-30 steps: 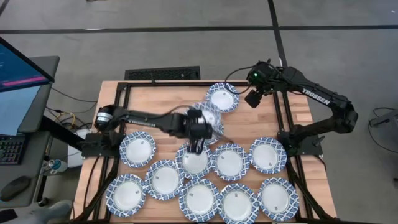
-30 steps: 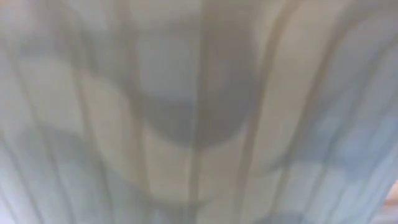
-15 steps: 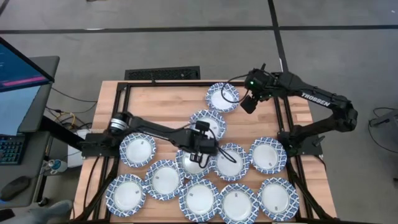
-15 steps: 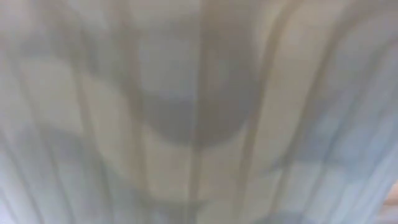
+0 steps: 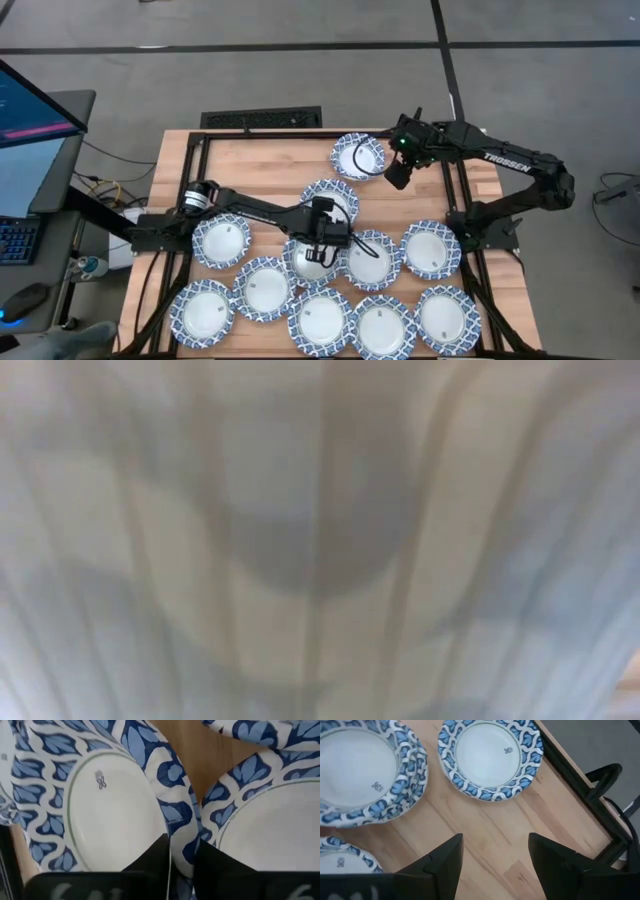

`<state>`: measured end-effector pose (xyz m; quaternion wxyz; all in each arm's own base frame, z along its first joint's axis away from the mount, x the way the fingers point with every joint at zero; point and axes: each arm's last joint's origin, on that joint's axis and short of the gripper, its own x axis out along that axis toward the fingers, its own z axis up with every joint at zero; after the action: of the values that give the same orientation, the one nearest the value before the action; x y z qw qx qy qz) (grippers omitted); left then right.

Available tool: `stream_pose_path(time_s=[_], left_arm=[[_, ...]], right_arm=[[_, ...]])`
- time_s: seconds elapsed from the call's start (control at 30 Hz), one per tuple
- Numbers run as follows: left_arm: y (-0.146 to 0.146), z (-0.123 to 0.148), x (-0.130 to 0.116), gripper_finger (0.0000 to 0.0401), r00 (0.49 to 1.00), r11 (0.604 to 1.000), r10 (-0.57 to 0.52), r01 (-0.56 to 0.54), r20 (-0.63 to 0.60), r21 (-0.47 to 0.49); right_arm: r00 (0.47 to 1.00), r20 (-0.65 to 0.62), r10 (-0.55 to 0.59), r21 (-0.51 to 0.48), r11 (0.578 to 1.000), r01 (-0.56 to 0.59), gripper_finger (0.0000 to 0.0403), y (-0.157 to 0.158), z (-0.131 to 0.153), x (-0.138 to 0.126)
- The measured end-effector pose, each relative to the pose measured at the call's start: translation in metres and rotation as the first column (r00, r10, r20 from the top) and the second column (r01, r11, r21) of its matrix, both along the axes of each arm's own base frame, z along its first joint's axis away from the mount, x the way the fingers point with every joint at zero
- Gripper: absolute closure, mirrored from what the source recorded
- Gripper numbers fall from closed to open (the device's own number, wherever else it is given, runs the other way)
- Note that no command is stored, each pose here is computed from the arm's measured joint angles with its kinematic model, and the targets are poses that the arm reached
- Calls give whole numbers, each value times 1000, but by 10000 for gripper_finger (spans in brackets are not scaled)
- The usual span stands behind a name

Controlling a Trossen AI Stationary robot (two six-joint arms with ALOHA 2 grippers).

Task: Nest bowls inside each other
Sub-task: Stack the white stacked bowls on the stacked white bowls, then stack the white stacked bowls on the white stacked bowls

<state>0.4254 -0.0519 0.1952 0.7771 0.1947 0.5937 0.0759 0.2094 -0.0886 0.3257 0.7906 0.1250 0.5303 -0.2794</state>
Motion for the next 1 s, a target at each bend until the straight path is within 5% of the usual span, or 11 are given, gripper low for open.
stream_pose_path(time_s=[0.43, 0.63, 0.8, 1.0], left_arm=[[1, 3, -1, 229, 1000, 997, -17, 18, -18, 77], [2, 39, -11, 183, 996, 994, 55, -48, -67, 93], [-6, 80, -18, 166, 998, 994, 31, -37, 54, 106], [-10, 141, -32, 165, 939, 1000, 14, -6, 342, -25]], right_arm=[[977, -123, 174, 15, 985, -174, 152, 13, -57, 4], [925, -77, 372, -96, 921, -378, 152, 19, -62, 18], [859, -144, 491, -134, 850, -509, 152, 21, -72, 18], [842, -132, 522, 12, 851, -526, 152, 5, -97, 19]])
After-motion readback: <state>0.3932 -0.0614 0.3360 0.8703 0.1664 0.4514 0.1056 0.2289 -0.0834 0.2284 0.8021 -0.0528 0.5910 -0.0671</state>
